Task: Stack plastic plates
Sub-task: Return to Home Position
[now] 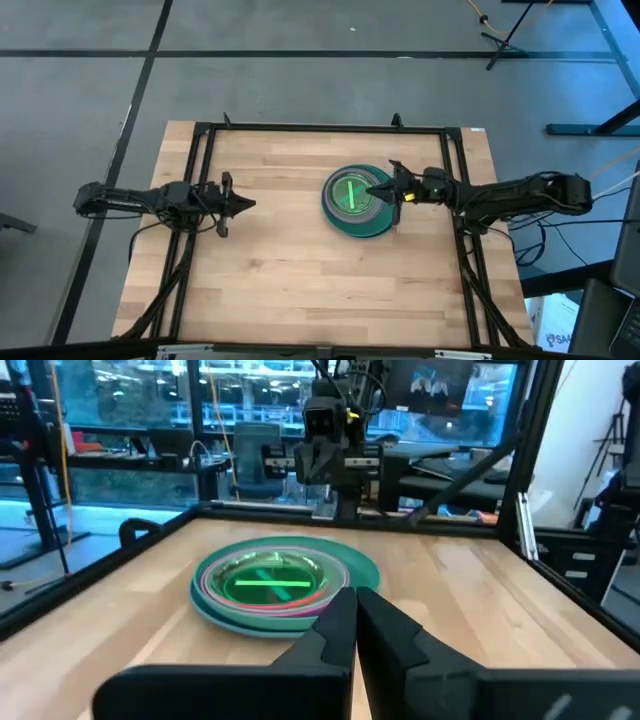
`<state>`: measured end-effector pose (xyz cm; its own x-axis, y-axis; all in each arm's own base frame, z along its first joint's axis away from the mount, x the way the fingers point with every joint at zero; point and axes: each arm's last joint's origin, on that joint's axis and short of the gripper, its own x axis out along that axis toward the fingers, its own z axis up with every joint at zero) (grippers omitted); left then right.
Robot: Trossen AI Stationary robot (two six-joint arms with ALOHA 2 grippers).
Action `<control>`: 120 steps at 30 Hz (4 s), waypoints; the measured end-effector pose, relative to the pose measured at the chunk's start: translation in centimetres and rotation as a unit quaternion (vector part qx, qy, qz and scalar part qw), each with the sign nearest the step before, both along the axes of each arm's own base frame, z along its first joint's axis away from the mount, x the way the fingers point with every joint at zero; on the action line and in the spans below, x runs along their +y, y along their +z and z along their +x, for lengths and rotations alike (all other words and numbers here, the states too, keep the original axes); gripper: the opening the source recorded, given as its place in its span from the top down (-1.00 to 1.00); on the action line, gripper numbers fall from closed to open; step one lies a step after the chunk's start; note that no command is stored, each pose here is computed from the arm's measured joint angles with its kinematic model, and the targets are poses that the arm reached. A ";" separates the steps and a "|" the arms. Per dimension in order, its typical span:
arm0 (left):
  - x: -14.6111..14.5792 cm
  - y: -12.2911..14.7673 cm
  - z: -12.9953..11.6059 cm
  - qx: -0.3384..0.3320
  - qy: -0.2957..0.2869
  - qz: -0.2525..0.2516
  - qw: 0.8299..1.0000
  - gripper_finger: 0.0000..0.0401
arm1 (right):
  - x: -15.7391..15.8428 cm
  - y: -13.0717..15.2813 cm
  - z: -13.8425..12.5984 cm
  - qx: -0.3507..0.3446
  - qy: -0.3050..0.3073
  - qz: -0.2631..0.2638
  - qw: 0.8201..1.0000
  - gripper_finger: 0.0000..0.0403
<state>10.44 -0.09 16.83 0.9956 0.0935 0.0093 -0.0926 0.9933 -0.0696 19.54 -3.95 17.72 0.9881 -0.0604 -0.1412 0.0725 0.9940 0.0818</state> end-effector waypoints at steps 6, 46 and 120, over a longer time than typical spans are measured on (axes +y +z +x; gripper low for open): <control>0.1 0.2 -0.8 -0.017 0.010 -0.001 1.000 0.97 | -0.7 0.3 -0.1 -0.013 0.001 0.005 1.000 1.00; 0.2 0.5 -0.8 -0.037 0.034 -0.045 0.998 0.97 | -0.8 -2.5 -7.3 0.000 -0.100 0.022 0.995 1.00; 0.2 0.1 -0.7 -0.016 0.026 0.008 1.000 0.97 | 2.7 -0.7 -10.5 0.007 -0.076 0.000 0.997 1.00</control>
<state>9.72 0.07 16.97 0.9885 0.1453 0.0421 -0.1428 0.9881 -0.0573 8.99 -1.22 17.01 0.9658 -0.2086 -0.1542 0.2227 0.9716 0.0803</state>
